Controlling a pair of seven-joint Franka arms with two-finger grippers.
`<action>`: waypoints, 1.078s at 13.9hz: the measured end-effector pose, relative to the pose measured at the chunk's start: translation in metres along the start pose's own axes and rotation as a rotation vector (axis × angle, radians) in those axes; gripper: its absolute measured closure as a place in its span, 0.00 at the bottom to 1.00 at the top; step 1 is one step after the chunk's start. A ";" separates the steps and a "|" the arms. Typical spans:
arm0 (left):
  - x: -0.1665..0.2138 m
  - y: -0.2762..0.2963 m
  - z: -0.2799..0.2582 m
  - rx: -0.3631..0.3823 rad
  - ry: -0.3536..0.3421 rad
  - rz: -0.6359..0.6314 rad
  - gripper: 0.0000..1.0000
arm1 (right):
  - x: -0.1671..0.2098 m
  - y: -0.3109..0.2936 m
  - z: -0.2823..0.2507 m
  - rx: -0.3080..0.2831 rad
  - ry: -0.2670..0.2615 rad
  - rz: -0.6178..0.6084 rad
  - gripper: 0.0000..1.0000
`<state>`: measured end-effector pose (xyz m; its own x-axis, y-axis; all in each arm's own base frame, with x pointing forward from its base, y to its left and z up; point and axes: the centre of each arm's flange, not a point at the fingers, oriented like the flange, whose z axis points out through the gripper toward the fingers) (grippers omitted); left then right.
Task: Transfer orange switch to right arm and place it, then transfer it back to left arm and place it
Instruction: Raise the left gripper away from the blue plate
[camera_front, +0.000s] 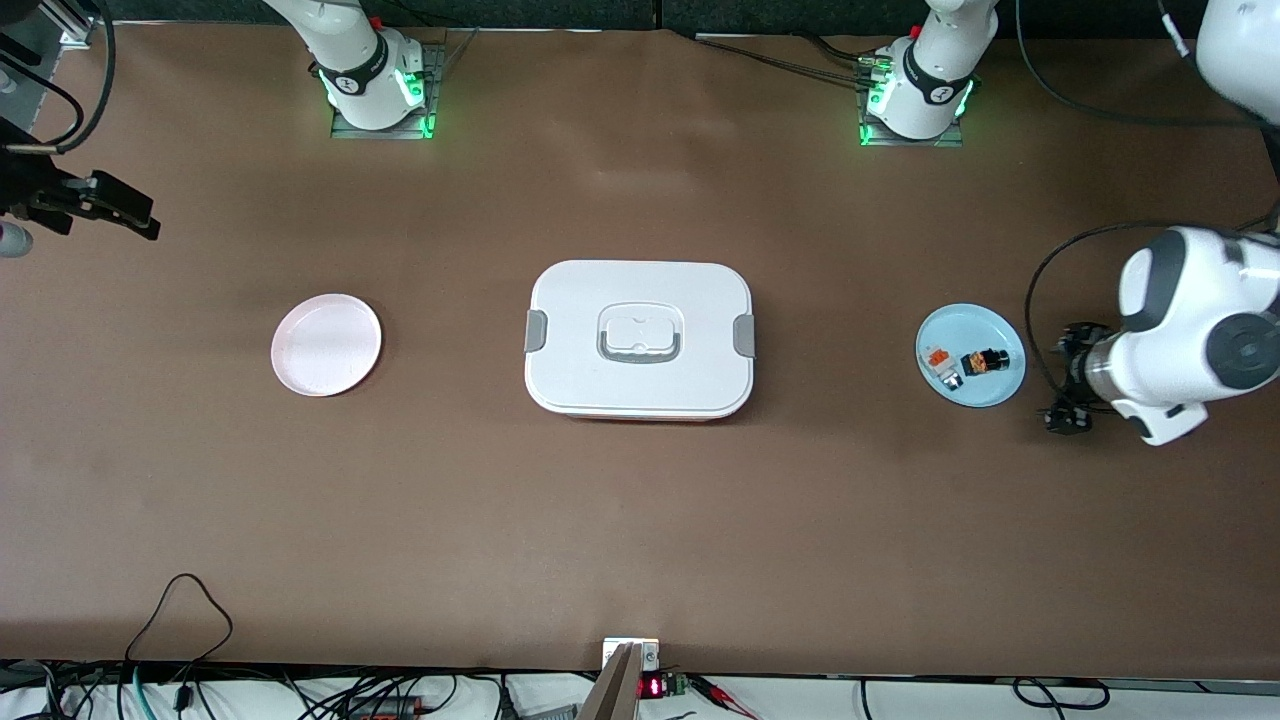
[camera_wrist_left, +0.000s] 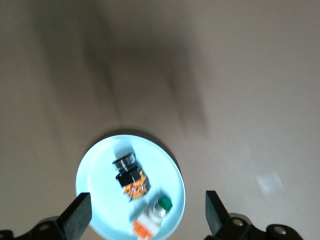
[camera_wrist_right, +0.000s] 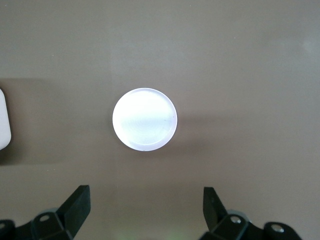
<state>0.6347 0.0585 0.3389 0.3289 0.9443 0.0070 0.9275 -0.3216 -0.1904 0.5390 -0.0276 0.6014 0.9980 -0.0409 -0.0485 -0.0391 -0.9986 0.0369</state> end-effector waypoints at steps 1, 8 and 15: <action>0.001 -0.006 -0.023 -0.022 -0.014 0.086 0.00 | 0.000 0.000 0.001 0.000 -0.001 -0.001 0.00; 0.036 -0.075 -0.130 -0.144 -0.089 0.537 0.00 | 0.002 0.001 -0.001 0.000 0.011 0.001 0.00; -0.048 -0.066 -0.205 -0.086 0.025 0.869 0.00 | 0.002 0.001 -0.002 0.000 0.013 -0.002 0.00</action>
<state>0.5938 0.0199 0.5524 0.9288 0.3608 -0.0847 0.3564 -0.9322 -0.0634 0.5414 -0.0283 0.6036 0.9986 -0.0380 -0.0360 -0.0367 -0.9987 0.0366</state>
